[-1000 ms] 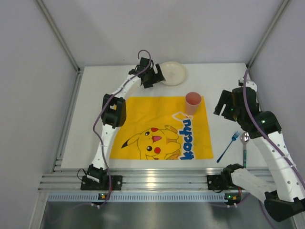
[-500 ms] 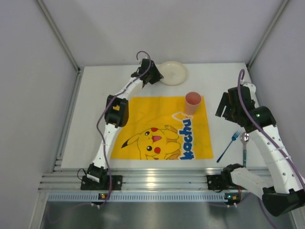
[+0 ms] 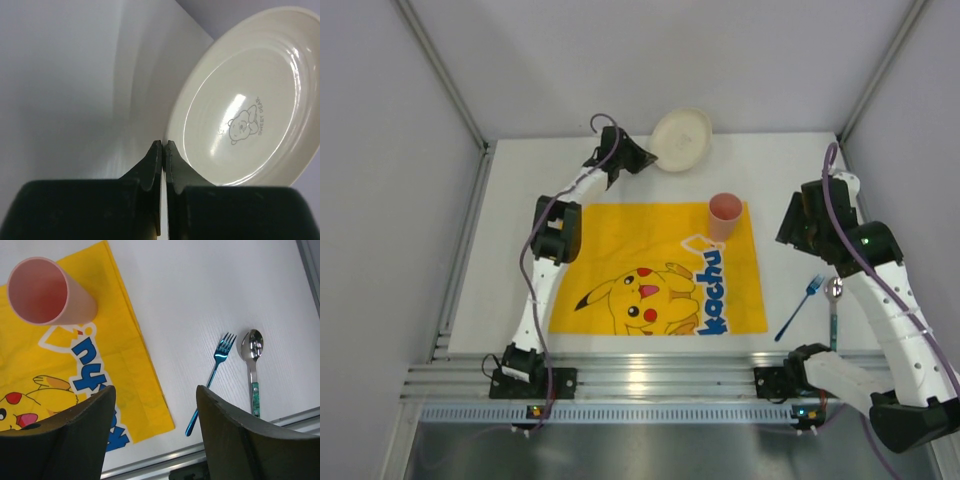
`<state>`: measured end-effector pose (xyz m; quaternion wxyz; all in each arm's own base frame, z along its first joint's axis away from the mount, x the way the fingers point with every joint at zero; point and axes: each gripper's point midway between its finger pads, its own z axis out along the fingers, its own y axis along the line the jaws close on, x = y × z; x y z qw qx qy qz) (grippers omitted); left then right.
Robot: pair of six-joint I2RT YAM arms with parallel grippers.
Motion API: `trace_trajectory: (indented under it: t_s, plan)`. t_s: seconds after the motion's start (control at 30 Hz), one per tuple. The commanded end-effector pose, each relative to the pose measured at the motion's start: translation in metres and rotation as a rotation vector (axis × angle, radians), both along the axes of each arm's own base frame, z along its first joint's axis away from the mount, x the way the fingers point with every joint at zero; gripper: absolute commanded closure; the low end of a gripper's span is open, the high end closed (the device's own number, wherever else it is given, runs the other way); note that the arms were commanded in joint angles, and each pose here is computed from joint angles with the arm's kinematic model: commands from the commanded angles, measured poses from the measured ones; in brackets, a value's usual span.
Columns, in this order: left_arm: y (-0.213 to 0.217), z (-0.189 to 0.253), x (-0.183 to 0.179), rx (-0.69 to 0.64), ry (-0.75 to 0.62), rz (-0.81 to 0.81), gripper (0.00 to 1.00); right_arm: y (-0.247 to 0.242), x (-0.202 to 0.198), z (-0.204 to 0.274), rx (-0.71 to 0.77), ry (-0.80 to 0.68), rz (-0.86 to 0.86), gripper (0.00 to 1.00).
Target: Set the dinner table for one person
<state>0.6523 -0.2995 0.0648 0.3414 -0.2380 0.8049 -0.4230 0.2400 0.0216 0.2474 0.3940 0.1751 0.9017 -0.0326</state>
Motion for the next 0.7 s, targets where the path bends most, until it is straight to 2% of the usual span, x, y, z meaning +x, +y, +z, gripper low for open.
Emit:
trace_trajectory:
  t_s: [0.0, 0.03, 0.13, 0.17, 0.2, 0.23, 0.27, 0.3, 0.33, 0.37, 0.4, 0.43, 0.47, 0.5, 0.57, 0.6, 0.67]
  plan:
    - [0.052, 0.18, 0.01, -0.116, -0.312, 0.019, 1.0, 0.003, 0.005, 0.021, 0.047, -0.085, 0.002, 0.34]
    - [0.058, 0.209, -0.003, -0.105, -0.347, -0.007, 1.0, 0.004, 0.005, 0.021, 0.052, -0.087, 0.006, 0.35]
    - [0.075, 0.213, -0.027, -0.033, -0.347, -0.076, 1.0, 0.005, 0.007, 0.028, 0.044, -0.108, 0.027, 0.33]
    - [0.079, 0.228, -0.046, -0.005, -0.336, -0.098, 1.0, 0.004, 0.008, 0.03, 0.032, -0.111, 0.032, 0.3]
    - [0.079, 0.21, -0.059, 0.031, -0.287, -0.125, 1.0, -0.001, 0.009, 0.034, -0.001, -0.118, 0.033, 0.26]
    - [0.081, 0.207, -0.072, 0.083, -0.293, -0.165, 1.0, -0.003, 0.01, 0.036, -0.02, -0.12, 0.032, 0.2]
    - [0.082, 0.215, -0.097, 0.101, -0.269, -0.205, 1.0, -0.006, 0.013, 0.041, -0.035, -0.129, 0.027, 0.07]
    - [0.084, 0.187, -0.115, 0.134, -0.192, -0.229, 1.0, -0.01, 0.015, 0.044, -0.056, -0.133, 0.017, 0.01]
    - [0.089, 0.177, -0.129, 0.194, -0.18, -0.253, 1.0, -0.012, 0.017, 0.047, -0.072, -0.136, 0.022, 0.0]
    - [0.099, 0.185, -0.147, 0.247, -0.17, -0.227, 1.0, -0.014, 0.02, 0.044, -0.08, -0.12, 0.015, 0.0]
    - [0.105, 0.144, -0.176, 0.299, -0.048, -0.24, 1.0, -0.012, 0.022, 0.041, -0.07, -0.111, 0.023, 0.0]
    - [0.11, 0.131, -0.194, 0.351, -0.027, -0.26, 1.0, -0.009, 0.025, 0.036, -0.054, -0.099, 0.033, 0.0]
    - [0.119, 0.141, -0.211, 0.4, -0.057, -0.23, 1.0, -0.009, 0.028, 0.03, -0.031, -0.082, 0.032, 0.0]
    - [0.12, 0.103, -0.244, 0.438, 0.029, -0.26, 1.0, 0.002, 0.029, 0.023, 0.032, -0.068, 0.073, 0.0]
    - [0.126, 0.1, -0.278, 0.477, 0.028, -0.257, 1.0, 0.007, 0.032, 0.006, 0.1, -0.044, 0.069, 0.0]
    - [0.132, 0.07, -0.303, 0.512, 0.1, -0.264, 1.0, 0.014, 0.032, 0.0, 0.151, -0.03, 0.079, 0.0]
    - [0.136, 0.065, -0.325, 0.505, 0.114, -0.254, 1.0, 0.012, 0.031, -0.017, 0.183, 0.007, 0.053, 0.0]
